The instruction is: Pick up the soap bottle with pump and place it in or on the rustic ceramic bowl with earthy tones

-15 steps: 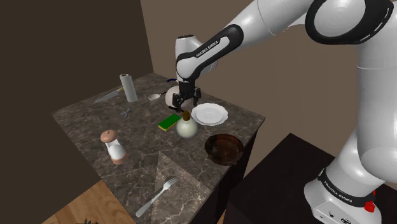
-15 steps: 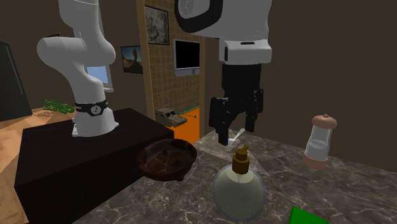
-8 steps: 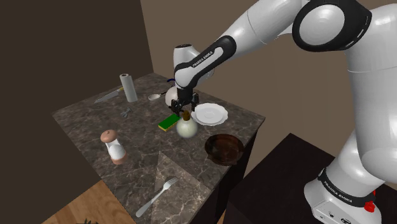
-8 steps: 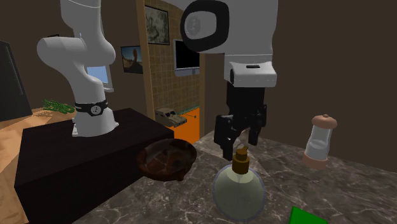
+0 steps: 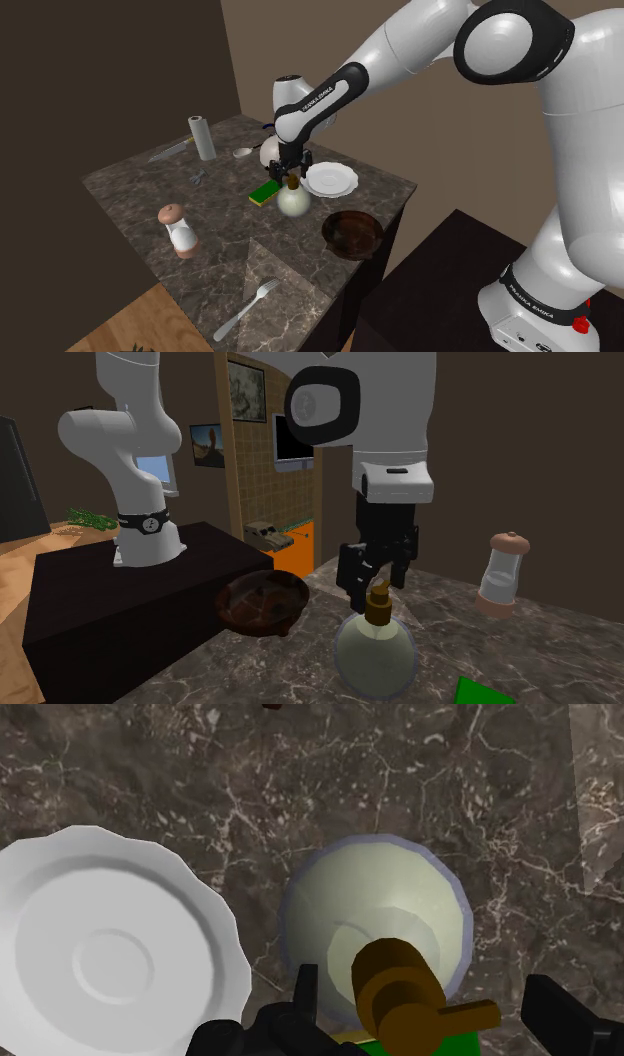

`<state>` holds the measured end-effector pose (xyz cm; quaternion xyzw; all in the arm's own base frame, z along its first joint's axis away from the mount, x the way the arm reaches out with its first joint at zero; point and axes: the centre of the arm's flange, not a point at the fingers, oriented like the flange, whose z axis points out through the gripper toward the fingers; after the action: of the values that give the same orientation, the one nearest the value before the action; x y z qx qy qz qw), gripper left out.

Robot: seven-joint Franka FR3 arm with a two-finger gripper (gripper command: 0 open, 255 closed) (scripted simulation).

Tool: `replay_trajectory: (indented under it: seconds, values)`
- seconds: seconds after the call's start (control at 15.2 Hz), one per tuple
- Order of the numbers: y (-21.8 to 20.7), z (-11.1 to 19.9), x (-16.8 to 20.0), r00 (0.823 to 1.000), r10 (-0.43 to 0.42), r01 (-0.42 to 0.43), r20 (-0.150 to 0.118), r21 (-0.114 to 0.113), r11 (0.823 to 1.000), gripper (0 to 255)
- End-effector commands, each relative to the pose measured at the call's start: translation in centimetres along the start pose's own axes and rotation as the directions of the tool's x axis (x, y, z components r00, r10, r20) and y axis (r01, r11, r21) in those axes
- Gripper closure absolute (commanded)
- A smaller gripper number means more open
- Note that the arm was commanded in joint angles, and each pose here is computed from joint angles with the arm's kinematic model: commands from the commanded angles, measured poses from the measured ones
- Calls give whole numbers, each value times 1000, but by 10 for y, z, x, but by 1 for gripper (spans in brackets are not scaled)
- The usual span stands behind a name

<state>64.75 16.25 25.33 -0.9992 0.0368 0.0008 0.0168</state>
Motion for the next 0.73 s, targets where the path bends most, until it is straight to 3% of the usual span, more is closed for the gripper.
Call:
replay_trajectory:
  seconds: [0.0, 0.07, 0.66]
  values:
    - [0, 0, 0, 1000, 0, 0, 0, 0, 1000, 0]
    - [0, 0, 0, 1000, 0, 0, 0, 0, 1000, 255]
    - [0, 0, 0, 1000, 0, 0, 0, 0, 1000, 255]
